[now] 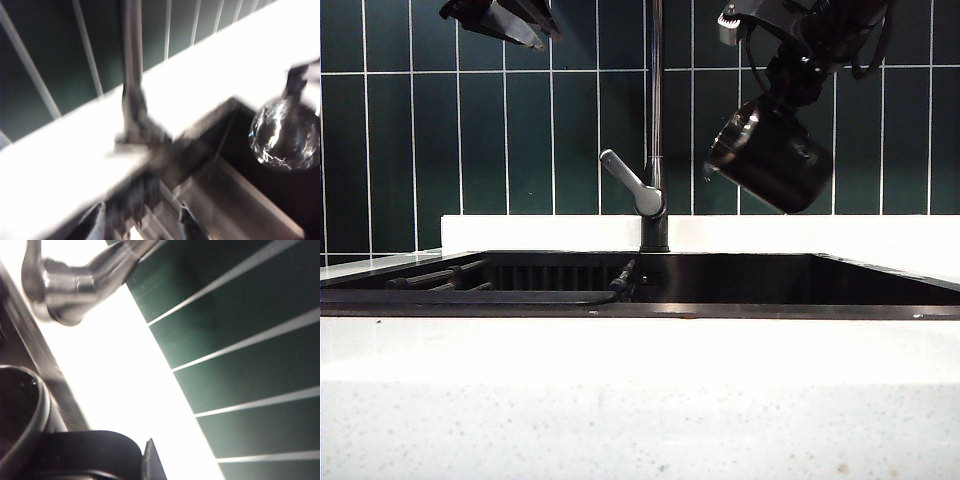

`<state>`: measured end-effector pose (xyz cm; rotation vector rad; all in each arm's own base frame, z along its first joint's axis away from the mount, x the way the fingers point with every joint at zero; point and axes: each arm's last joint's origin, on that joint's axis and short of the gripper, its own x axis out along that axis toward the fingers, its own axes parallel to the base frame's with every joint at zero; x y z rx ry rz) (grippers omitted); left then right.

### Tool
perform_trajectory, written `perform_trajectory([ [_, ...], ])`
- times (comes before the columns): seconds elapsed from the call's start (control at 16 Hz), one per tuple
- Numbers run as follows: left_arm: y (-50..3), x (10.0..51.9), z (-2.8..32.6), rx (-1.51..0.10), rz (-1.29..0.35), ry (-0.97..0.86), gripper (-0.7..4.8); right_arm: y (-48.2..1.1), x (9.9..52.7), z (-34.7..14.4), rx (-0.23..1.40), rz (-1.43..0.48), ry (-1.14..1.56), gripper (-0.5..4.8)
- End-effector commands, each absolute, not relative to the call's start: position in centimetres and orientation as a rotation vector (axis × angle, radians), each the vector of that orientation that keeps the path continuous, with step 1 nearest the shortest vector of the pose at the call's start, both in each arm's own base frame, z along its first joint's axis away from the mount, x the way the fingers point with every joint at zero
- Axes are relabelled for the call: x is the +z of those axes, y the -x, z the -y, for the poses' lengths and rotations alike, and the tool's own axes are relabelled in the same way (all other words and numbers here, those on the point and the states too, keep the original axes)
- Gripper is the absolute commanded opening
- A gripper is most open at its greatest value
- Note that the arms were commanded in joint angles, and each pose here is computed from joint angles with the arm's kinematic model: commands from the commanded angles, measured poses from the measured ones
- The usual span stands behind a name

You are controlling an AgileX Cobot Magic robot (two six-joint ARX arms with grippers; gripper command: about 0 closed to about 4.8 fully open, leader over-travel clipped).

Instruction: Pick up the mug next to the sink, go to the faucet to get some water, pour the water into the sink, and finally put the mug back to its place.

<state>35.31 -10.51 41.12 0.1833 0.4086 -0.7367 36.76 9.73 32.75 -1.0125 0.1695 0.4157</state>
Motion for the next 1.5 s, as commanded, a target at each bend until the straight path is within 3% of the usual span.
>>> perform_trajectory([
  [0.06,-34.7,41.0,10.4,-0.712,-0.463,-0.191,1.84,-36.1,35.5,-9.7,0.36,0.0,1.231,0.13],
  [0.5,-34.7,40.9,10.4,-0.68,-0.483,-0.17,1.83,-36.2,35.2,-10.4,0.386,0.084,1.631,0.14],
  [0.87,-34.5,40.5,10.3,-0.685,-0.528,-0.179,1.83,-35.5,35.3,-12.3,0.375,0.098,1.776,0.4],
  [1.31,-34.5,40.5,10.3,-0.685,-0.528,-0.179,1.83,-35.3,35.0,-12.4,0.41,0.065,1.772,0.39],
  [1.5,-34.5,40.5,10.3,-0.685,-0.534,-0.179,1.83,-35.5,35.6,-12.2,0.301,0.01,1.465,-0.01],
])
